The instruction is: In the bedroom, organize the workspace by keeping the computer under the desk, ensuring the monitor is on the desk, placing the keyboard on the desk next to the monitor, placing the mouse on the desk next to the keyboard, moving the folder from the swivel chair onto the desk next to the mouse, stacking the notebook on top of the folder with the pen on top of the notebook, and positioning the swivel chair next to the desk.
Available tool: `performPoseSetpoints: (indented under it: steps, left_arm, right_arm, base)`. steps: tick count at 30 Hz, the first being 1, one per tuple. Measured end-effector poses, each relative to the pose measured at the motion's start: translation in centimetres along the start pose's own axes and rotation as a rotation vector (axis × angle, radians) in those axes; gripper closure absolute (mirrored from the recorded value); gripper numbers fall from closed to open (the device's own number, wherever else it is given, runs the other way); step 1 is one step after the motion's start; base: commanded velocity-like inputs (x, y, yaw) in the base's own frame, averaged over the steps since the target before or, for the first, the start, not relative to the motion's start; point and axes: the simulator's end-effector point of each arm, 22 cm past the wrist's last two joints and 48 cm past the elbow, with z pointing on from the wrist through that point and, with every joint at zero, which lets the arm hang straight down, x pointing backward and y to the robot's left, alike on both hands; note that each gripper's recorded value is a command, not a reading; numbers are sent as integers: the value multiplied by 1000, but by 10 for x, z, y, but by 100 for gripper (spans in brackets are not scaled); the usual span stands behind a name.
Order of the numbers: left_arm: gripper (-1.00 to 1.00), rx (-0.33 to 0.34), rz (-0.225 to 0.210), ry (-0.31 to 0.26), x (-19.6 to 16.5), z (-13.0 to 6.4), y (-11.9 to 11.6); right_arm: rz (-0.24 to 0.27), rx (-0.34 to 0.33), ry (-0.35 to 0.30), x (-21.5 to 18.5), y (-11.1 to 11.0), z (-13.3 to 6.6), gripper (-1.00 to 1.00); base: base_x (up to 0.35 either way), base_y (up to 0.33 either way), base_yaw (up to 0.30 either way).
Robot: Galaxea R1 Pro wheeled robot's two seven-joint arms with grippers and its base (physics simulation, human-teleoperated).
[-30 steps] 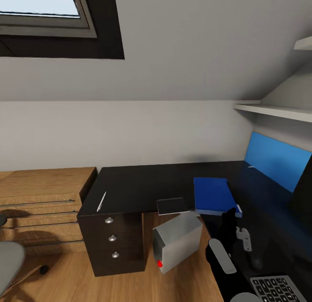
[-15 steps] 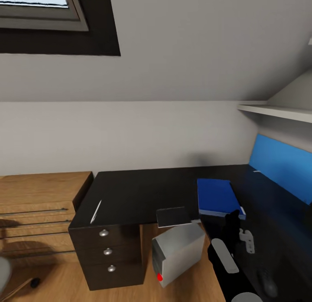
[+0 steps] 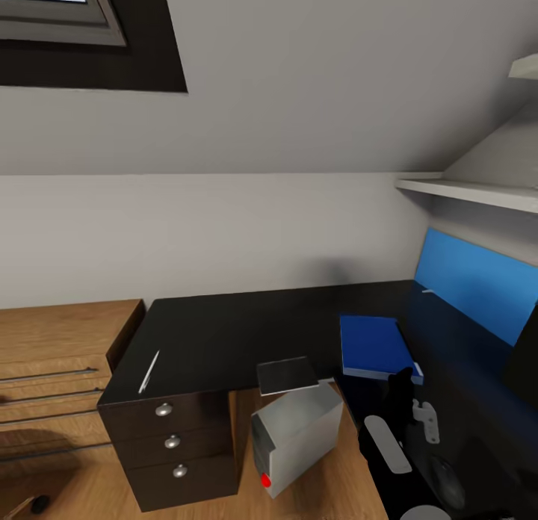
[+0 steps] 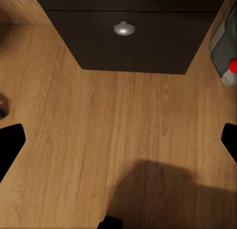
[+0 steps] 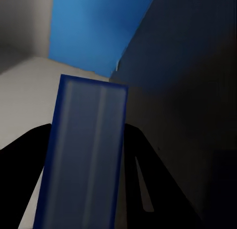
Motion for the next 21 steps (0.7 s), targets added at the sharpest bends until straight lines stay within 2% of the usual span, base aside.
performPoseSetpoints:
  steps: [8, 21]
  left_arm:
    - [-100, 1, 1, 2, 1, 0, -1]
    - [-100, 18, -22, -41, -22, -4, -7]
  right_arm:
    - [-27, 28, 10, 4, -16, -1, 100]
    - [-37, 15, 5, 0, -14, 2, 100]
  base:
    - [0, 0, -160]
    - [0, 0, -13]
